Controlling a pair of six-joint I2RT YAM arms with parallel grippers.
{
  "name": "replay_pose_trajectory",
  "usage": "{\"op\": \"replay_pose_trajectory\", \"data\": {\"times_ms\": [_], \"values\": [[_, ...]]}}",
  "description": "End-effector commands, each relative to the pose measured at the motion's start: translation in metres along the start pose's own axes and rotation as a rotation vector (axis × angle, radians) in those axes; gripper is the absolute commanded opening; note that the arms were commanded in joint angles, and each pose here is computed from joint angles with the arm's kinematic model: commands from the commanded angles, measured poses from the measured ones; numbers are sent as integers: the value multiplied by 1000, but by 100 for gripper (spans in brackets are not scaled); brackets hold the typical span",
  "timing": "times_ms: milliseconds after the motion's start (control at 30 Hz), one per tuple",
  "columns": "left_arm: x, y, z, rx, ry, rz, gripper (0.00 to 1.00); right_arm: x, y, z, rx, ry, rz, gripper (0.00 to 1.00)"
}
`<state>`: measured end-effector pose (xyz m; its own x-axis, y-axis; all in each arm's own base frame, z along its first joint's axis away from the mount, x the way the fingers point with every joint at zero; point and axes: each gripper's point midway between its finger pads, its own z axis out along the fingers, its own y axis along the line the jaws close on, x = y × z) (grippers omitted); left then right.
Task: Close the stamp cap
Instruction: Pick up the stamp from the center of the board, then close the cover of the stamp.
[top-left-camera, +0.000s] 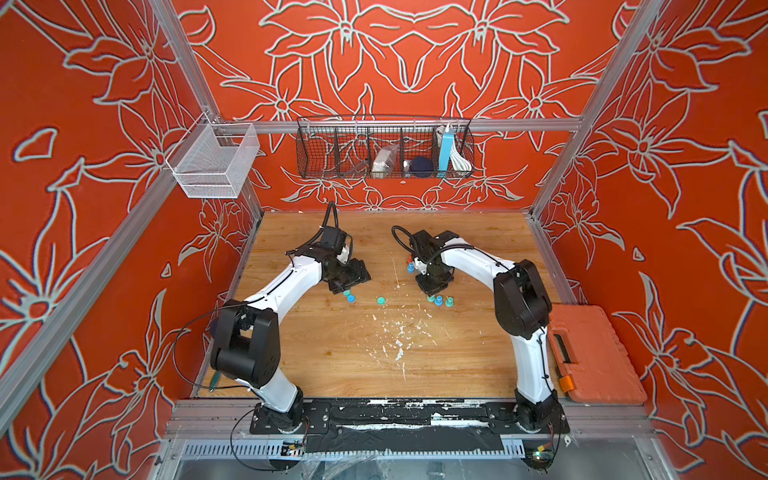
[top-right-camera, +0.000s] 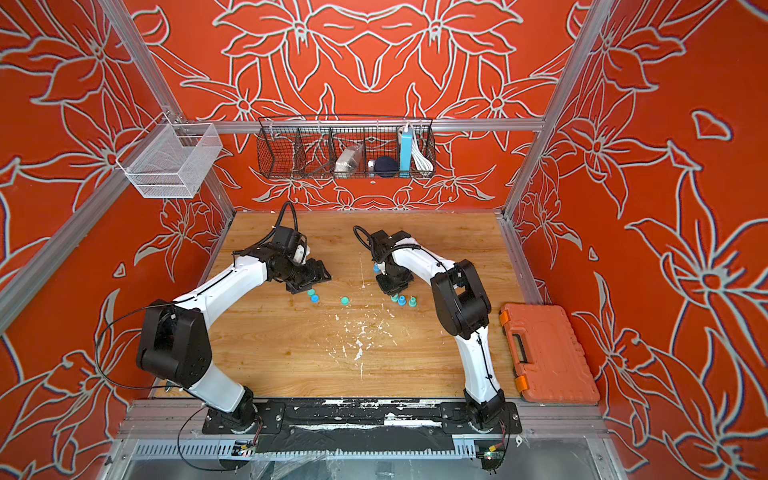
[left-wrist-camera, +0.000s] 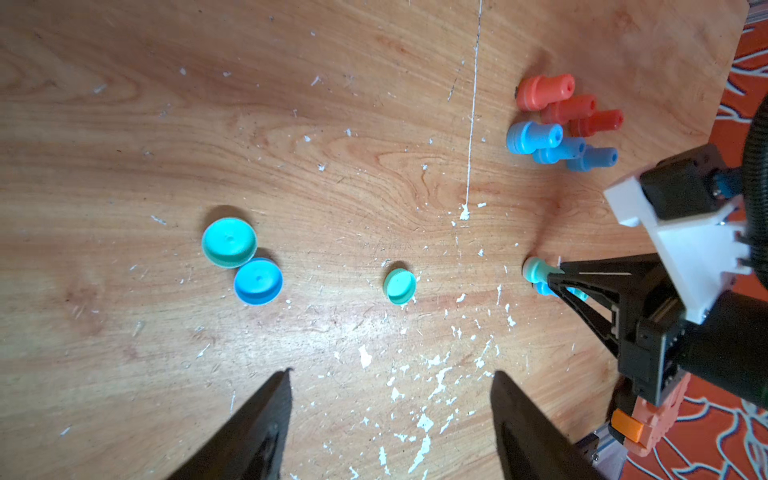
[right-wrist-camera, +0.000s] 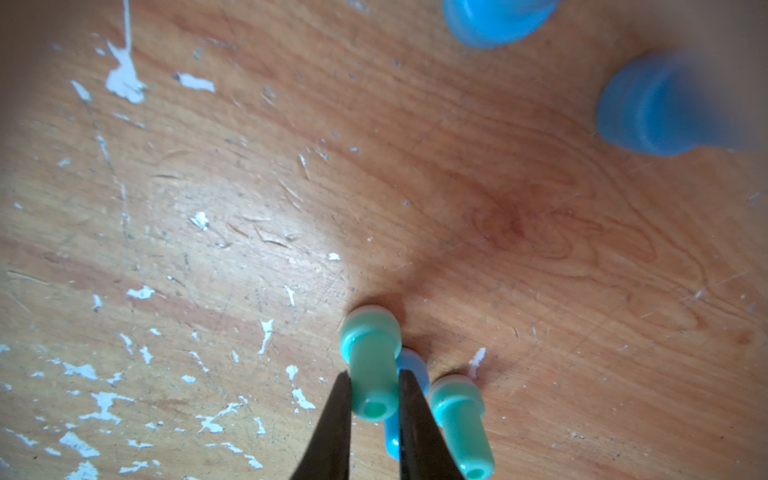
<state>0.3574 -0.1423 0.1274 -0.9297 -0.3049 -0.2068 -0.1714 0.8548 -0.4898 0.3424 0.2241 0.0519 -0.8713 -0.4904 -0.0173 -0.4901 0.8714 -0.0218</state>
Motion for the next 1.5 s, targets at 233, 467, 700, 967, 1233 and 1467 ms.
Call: {"op": "replay_pose_trajectory", "data": {"times_ms": [233,467,700,967,1233,1467], "values": [[1,11,-16,-4,-27,-8,75,-23,32,-50,-8,-59,-65,16],[-4,39,-30,-31,-60,-60,75,-49,94,-62,-57,-50,-145,16],[1,58,-43,-37,-80,-89,75,-50,144,-43,-89,-1,-202,16],[7,68,-45,-30,-82,-113,75,-47,157,-33,-95,6,-218,16],[8,71,-47,-26,-84,-120,75,-55,158,-25,-82,-11,-219,16],[8,72,-47,-22,-85,-125,75,-61,157,-21,-72,-27,-217,16]]}}
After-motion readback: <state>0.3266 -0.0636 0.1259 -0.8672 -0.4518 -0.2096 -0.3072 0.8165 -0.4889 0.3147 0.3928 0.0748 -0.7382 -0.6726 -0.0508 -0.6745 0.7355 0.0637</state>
